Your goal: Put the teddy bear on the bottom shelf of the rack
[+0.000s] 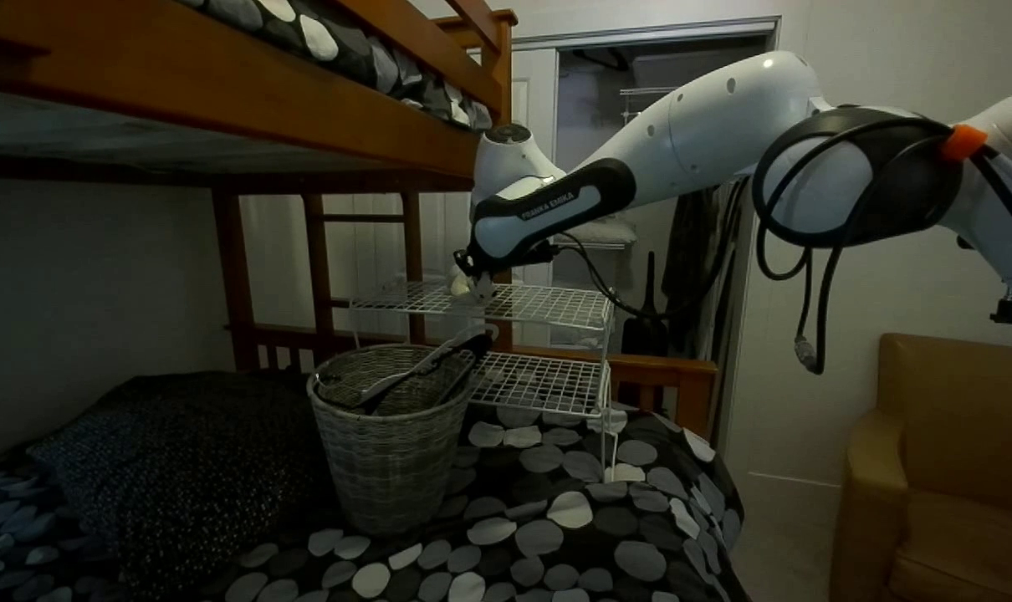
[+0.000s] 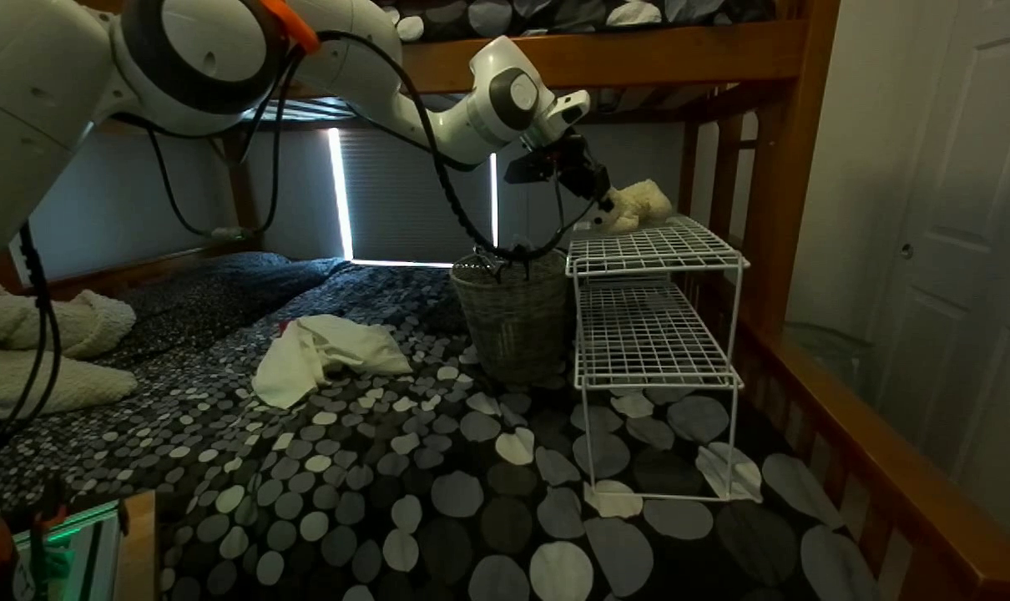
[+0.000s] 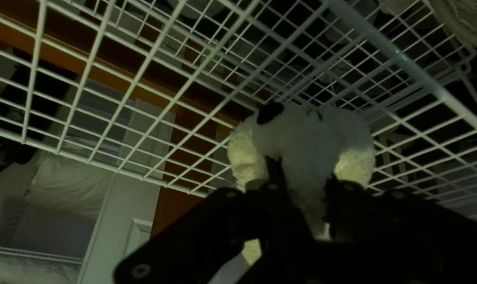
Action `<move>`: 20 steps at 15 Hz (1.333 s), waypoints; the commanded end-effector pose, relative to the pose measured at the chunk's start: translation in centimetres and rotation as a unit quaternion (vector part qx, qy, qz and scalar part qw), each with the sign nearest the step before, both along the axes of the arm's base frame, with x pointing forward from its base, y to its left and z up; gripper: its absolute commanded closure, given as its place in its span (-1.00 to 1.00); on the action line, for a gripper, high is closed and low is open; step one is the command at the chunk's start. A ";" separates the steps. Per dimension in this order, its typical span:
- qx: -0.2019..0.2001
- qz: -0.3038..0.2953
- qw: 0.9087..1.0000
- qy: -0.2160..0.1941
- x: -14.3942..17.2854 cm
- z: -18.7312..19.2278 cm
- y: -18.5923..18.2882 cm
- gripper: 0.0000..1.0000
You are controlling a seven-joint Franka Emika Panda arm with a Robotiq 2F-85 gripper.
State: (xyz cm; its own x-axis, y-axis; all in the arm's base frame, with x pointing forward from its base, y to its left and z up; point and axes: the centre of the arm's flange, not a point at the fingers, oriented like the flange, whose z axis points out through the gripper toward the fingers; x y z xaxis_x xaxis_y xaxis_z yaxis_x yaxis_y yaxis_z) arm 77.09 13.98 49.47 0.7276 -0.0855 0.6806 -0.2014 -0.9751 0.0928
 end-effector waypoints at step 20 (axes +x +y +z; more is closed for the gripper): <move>0.165 0.063 0.984 -0.007 -24.6 7.5 1.2 0.89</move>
